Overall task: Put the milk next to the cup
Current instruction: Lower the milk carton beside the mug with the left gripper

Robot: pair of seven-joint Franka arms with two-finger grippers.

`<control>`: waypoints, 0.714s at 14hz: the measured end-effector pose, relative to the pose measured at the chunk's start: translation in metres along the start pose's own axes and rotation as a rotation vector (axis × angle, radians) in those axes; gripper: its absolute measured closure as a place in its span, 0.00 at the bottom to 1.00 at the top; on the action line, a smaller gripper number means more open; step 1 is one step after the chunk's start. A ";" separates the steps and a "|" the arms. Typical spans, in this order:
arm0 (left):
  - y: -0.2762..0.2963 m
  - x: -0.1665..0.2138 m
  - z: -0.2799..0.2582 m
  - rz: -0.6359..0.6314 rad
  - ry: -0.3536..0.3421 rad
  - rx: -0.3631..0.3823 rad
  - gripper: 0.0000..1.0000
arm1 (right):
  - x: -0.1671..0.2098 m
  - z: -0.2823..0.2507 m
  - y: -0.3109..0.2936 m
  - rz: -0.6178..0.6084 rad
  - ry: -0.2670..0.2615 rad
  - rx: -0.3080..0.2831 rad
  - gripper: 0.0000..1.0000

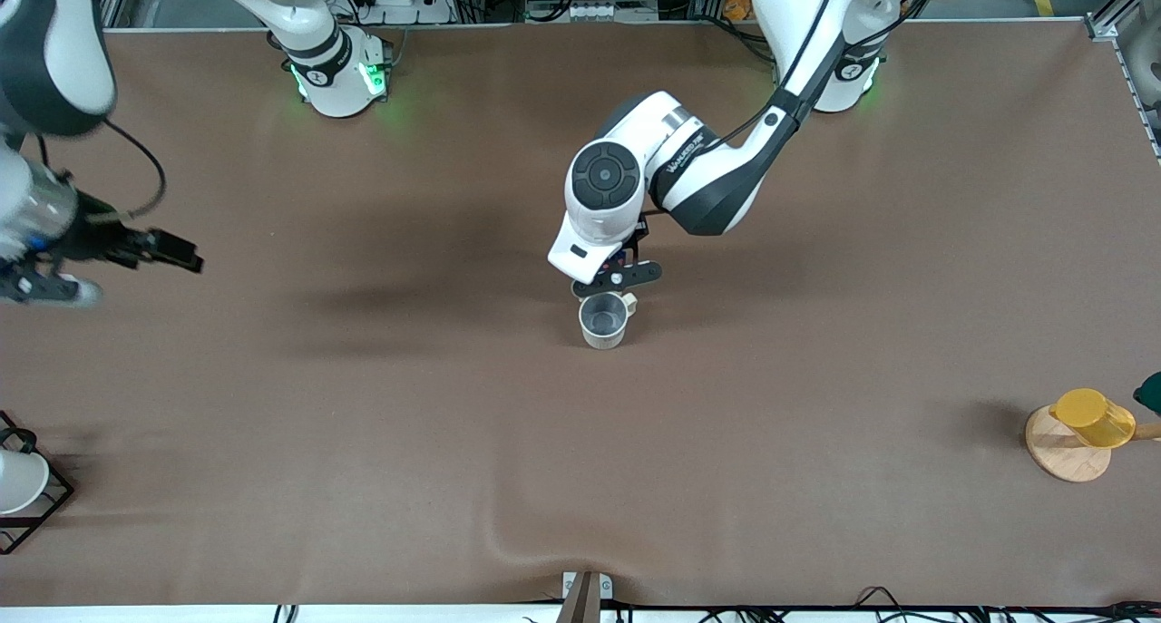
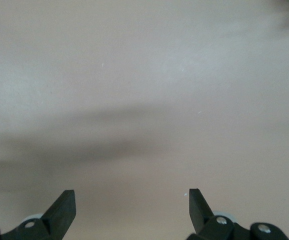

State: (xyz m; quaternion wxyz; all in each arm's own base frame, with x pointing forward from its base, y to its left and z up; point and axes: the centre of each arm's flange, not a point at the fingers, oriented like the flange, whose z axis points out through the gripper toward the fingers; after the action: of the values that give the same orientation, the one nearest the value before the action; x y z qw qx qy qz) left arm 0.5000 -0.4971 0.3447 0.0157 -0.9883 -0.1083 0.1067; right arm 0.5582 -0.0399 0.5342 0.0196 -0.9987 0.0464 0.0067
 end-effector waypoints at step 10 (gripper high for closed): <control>0.001 0.009 0.015 0.006 0.014 0.013 0.55 | 0.011 -0.060 -0.001 -0.017 0.115 -0.040 0.00</control>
State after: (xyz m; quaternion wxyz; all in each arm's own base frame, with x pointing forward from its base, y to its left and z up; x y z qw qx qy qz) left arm 0.5053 -0.4958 0.3277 0.0226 -0.9892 -0.1048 0.1005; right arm 0.5695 -0.0418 0.5938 -0.0028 -0.9980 0.0387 -0.0500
